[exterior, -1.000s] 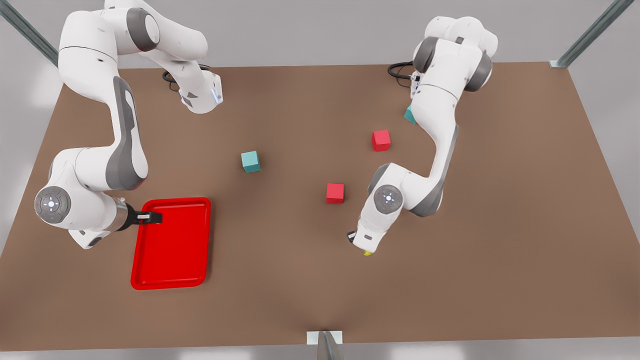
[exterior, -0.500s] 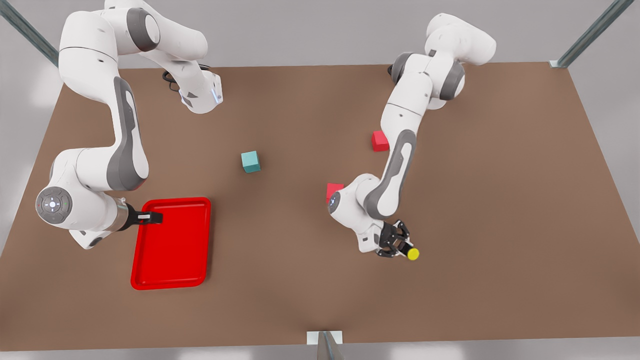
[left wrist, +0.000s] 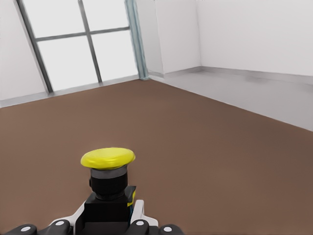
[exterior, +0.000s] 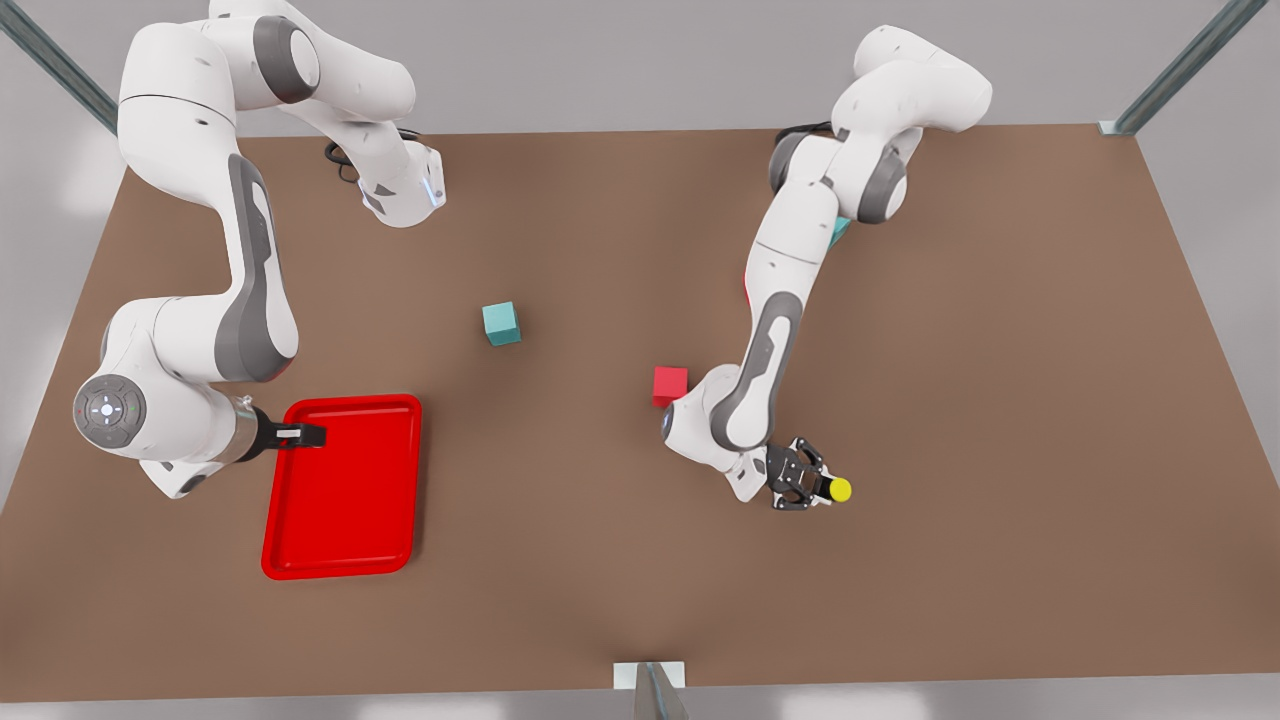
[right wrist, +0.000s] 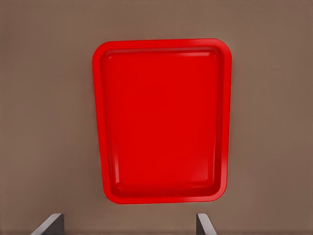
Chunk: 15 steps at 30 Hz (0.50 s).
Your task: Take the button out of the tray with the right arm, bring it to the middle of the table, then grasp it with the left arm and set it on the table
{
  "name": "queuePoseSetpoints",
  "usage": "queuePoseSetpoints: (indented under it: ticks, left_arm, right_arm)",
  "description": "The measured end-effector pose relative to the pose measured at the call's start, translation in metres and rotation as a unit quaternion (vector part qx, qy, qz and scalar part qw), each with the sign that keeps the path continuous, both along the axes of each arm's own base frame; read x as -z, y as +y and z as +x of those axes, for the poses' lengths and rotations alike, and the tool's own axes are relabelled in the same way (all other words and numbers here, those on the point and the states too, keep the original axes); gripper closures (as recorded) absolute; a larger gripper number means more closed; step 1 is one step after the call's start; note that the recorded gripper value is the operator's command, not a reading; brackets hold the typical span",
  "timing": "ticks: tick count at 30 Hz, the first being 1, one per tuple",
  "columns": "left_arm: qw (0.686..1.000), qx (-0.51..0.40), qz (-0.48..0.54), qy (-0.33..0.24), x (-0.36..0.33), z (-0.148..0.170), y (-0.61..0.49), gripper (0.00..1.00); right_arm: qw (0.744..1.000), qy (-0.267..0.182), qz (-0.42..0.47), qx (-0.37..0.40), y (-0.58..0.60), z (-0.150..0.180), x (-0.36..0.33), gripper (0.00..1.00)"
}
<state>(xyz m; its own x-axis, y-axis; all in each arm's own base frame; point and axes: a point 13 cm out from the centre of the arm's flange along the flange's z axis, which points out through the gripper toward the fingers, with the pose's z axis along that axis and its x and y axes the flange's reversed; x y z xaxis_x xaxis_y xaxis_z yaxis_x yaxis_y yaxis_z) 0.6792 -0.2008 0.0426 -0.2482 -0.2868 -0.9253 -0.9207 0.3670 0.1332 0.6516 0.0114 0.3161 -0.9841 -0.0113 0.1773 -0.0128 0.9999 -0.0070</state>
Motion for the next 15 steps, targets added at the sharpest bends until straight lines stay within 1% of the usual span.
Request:
queuePoseSetpoints:
  ticks: [8,15]
  left_arm:
    - [0.998,-0.007,-0.006,-0.057,0.0062,0.0029,0.0021,0.68]
    - [0.996,-0.016,-0.015,-0.087,0.0075,0.0016,-0.0006,0.68]
  right_arm:
    - [1.000,0.000,0.000,0.000,0.0003,-0.0001,0.0002,0.00]
    - [1.000,0.001,0.000,0.000,-0.0002,-0.0003,0.0009,0.00]
